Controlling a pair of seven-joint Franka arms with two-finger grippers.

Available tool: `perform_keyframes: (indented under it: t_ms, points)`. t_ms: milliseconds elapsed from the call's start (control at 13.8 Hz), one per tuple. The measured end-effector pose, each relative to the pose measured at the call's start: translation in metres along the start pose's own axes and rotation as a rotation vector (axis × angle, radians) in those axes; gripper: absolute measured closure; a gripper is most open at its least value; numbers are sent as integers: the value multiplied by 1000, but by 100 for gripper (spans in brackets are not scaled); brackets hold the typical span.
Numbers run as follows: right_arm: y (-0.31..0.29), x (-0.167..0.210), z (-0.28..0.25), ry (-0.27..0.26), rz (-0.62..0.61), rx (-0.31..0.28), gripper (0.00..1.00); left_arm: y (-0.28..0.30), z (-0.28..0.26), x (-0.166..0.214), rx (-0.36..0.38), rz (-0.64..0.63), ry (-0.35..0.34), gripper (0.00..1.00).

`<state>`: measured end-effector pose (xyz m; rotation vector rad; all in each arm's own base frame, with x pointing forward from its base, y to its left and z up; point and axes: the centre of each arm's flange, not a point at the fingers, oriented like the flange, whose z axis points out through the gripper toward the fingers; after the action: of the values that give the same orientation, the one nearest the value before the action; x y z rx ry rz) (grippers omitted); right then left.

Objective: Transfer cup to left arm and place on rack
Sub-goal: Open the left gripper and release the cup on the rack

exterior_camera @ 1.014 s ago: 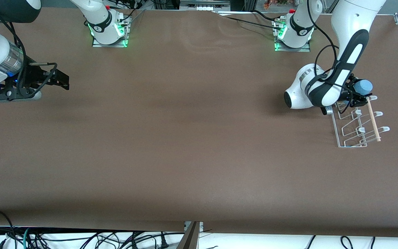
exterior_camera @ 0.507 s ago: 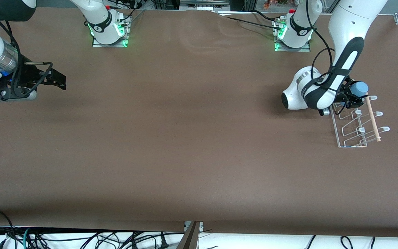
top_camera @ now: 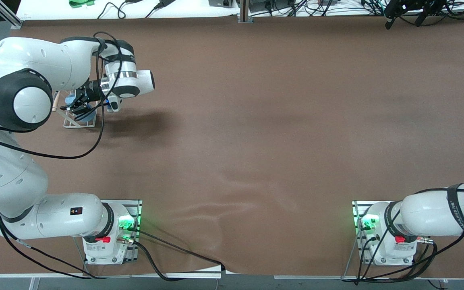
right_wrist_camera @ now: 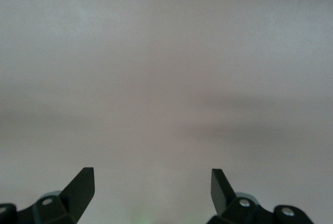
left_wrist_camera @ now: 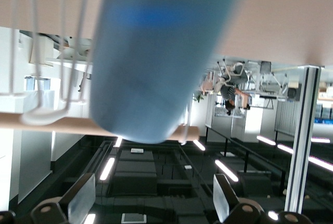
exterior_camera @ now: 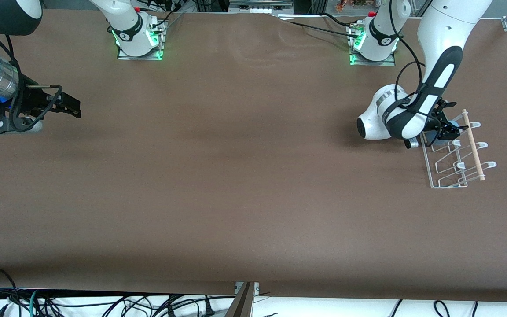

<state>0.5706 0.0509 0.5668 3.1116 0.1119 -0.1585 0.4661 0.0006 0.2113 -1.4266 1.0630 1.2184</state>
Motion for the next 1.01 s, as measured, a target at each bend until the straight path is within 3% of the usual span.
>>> perform_keyframes:
  t_ms: [145,362,725,1014]
  points:
    - [0,0,-1,2,-8,-1,1,-10,-10,-24,-25,-59,69,0]
    - [0,0,-2,4,-12,-1,1,-16,-52,-88,-157,-182,263,0]
    - [0,0,-2,4,-13,-4,1,-42,-109,-204,-466,-369,645,0]
    - [0,0,-2,4,-14,-4,1,-73,-106,-244,-740,-559,803,0]
